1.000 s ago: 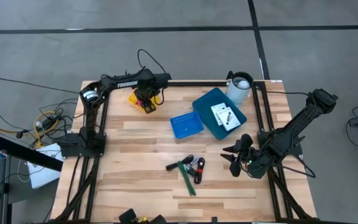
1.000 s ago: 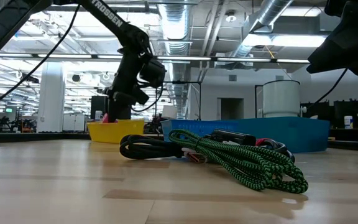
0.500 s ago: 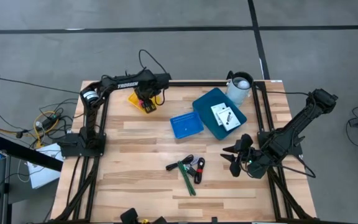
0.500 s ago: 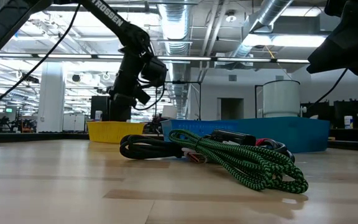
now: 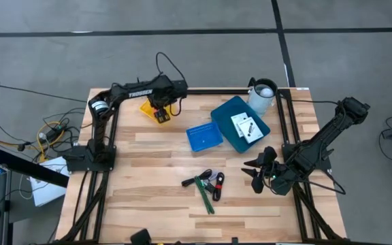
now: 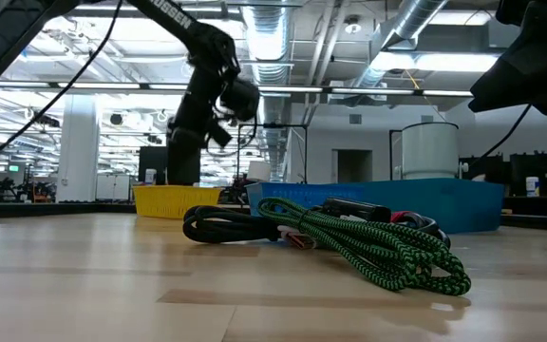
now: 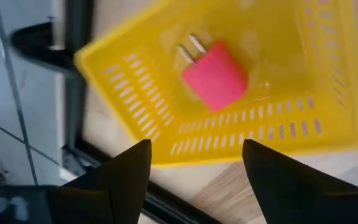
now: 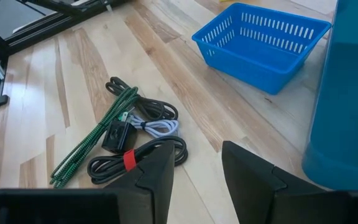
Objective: Pick and place items into bin
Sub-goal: Put the black charger adapter into the yellow bin
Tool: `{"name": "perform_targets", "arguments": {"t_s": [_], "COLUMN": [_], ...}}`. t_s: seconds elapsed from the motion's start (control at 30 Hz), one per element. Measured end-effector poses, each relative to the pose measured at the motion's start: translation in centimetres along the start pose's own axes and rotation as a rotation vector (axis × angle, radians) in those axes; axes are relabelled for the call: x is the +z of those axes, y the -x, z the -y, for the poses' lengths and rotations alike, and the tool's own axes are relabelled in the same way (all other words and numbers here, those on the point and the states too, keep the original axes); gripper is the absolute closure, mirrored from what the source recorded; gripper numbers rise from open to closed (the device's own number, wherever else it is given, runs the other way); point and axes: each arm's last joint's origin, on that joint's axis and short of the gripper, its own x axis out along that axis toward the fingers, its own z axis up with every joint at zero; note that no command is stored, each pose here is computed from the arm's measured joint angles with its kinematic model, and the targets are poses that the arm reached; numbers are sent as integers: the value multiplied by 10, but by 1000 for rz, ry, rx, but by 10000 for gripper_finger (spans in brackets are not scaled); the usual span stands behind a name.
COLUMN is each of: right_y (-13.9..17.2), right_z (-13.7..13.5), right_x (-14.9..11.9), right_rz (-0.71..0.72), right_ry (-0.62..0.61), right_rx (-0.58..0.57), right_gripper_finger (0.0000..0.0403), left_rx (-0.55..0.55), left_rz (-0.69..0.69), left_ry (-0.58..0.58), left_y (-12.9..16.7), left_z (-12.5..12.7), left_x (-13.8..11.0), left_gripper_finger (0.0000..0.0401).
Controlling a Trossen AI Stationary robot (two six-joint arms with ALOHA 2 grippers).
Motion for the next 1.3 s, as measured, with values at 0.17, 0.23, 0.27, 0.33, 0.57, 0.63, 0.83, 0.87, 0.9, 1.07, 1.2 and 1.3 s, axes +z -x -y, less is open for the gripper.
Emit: {"name": "perform_targets", "arguments": {"t_s": [0.17,0.23,0.27,0.33,0.57,0.63,0.83,0.87,0.9,1.07,1.2,1.3], "right_y": [0,0,0,0,-1,-2,-11,-13,-16,-30,-44,-56], "right_z": [0,0,0,0,-2,-2,-2,-2,-1,-6,-14,-20], "right_x": [0,0,0,0,2,3,7,7,7,5,0,-3], "right_rz": [0,1,0,1,13,23,43,44,44,52,36,30], "right_ry": [0,-1,-1,-1,-22,-36,-74,-77,-78,-93,-52,-66], "right_rx": [0,0,0,0,10,10,-17,-24,-33,-49,-24,8], "right_gripper_finger": [274,274,274,274,274,274,274,274,274,274,274,274], "left_rx": [16,67,110,197,134,53,-189,-220,-254,-414,-539,-614], "left_rz": [164,282,345,448,690,750,937,963,993,1159,1284,1371], "left_ry": [87,174,229,344,453,412,238,212,191,109,35,-25], "left_y": [51,74,87,108,148,150,135,130,125,100,81,69], "left_z": [-22,-33,-39,-48,-46,-36,6,13,20,56,83,99], "left_x": [-18,-32,-40,-60,-140,-156,-192,-196,-201,-216,-226,-233], "left_gripper_finger": [156,156,156,156,156,156,156,156,156,156,156,156]}}
